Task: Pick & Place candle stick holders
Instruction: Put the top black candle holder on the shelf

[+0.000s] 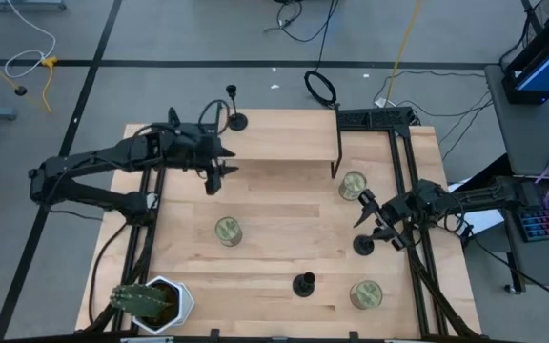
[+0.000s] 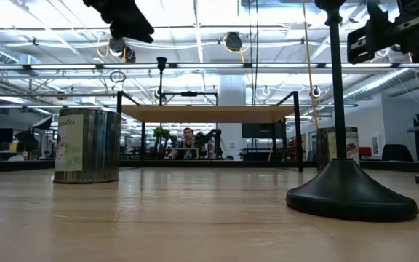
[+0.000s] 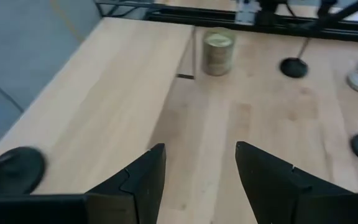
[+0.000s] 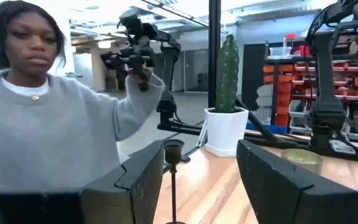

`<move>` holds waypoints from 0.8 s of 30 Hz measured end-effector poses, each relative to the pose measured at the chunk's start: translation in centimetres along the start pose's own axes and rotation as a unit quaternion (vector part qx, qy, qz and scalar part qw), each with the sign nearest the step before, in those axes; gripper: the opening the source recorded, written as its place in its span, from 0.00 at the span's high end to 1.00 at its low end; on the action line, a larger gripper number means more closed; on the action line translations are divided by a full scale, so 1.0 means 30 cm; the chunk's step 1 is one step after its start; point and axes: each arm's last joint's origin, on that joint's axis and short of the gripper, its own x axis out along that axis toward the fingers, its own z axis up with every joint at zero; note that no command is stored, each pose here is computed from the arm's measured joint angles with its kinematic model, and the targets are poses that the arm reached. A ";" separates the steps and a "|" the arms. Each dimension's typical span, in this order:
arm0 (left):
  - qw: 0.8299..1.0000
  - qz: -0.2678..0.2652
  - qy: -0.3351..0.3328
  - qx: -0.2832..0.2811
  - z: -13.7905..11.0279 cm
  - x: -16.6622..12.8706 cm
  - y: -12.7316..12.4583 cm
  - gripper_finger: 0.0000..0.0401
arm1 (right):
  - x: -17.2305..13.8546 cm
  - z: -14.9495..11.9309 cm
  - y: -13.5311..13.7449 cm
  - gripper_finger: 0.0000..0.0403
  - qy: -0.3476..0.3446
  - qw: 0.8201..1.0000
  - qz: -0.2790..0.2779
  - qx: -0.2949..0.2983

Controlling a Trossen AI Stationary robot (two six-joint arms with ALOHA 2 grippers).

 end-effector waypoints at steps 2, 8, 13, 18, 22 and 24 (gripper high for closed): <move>1.000 -0.010 0.005 0.004 -0.001 0.009 -0.019 0.50 | 0.000 -0.005 0.000 0.47 0.007 1.000 0.002 0.005; 1.000 -0.012 0.020 0.001 -0.004 0.048 -0.058 0.50 | -0.002 -0.033 -0.003 0.41 0.046 0.998 -0.004 0.031; 1.000 -0.002 0.009 0.001 0.007 0.091 -0.075 0.50 | -0.003 -0.029 0.007 0.41 0.045 0.997 0.047 0.030; 1.000 -0.007 -0.008 -0.004 0.021 0.136 -0.088 0.50 | -0.015 -0.003 0.027 0.41 0.033 0.988 0.126 0.085; 1.000 -0.008 -0.013 -0.014 0.026 0.165 -0.092 0.50 | -0.027 -0.014 0.024 0.41 0.055 0.986 0.131 0.091; 1.000 -0.008 -0.015 -0.024 0.027 0.184 -0.094 0.50 | -0.032 -0.031 0.018 0.41 0.075 0.986 0.120 0.091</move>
